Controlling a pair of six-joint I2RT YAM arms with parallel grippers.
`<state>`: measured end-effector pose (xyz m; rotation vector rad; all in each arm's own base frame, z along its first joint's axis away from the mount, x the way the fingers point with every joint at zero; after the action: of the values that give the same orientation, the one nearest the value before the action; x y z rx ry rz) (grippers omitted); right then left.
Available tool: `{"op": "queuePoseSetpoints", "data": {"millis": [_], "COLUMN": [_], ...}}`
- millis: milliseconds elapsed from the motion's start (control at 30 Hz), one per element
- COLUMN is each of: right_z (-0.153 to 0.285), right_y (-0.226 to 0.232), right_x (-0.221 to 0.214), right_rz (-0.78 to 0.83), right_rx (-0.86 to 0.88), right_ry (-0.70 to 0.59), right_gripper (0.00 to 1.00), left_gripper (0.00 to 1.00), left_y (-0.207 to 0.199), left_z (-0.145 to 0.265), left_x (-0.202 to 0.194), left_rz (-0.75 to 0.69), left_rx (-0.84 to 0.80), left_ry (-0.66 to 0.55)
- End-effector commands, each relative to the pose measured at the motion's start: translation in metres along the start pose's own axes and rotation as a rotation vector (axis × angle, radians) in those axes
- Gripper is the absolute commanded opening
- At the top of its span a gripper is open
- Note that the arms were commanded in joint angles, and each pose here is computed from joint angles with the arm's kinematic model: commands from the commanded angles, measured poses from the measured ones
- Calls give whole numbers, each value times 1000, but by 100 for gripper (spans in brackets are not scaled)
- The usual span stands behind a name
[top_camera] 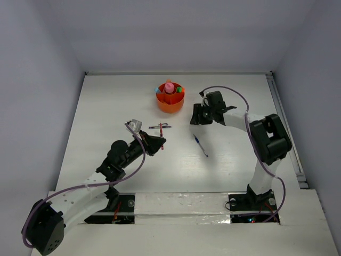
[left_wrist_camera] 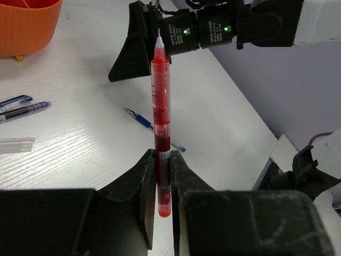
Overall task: Sort the stationery into containers
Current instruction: Pick up the pen cap from the center of the board.
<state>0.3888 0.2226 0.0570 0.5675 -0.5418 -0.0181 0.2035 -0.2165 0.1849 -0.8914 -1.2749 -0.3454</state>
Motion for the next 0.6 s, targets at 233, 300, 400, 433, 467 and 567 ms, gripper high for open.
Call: {"op": "queuePoseSetpoints", "data": {"millis": [233,300,400,433,467,567], "right_z": [27,25,18,16,13,10], "right_y": [-8,-11,-19,-21,-23,-32], "right_x": [5,5,5,4,3,10], "right_rz": [-44,-55,-72,-76,-81,-104], "right_rx": [-123,-138,-154,-160,-169,-179], "right_ry": [-68,-73,-70,-67,-62,-81], "right_gripper": [72,72,72,72,72,72], "left_gripper": [0,0,0,0,0,0], "left_y": [-7,-7,-7,-8,-8,-7], "left_z": [1,1,1,1,1,1], "left_x": [19,18,19,19,19,19], "left_rz": [-23,-23,-23,-23,-25,-25], "left_rx": [-25,-25,-26,-28,-27,-25], "left_ry": [-73,-71,-73,-74,-74,-75]}}
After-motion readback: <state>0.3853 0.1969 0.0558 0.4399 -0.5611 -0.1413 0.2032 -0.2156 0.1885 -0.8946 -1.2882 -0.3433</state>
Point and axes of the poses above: each gripper's point midway between its finger pads, its own z axis back along the fingers, its own y axis along the line the jaws close on, x = y × z, the point moved 2 cm from there along z, back along the fingers, and after that the axes turned 12 degrees about -z, right-handed, at the moved point
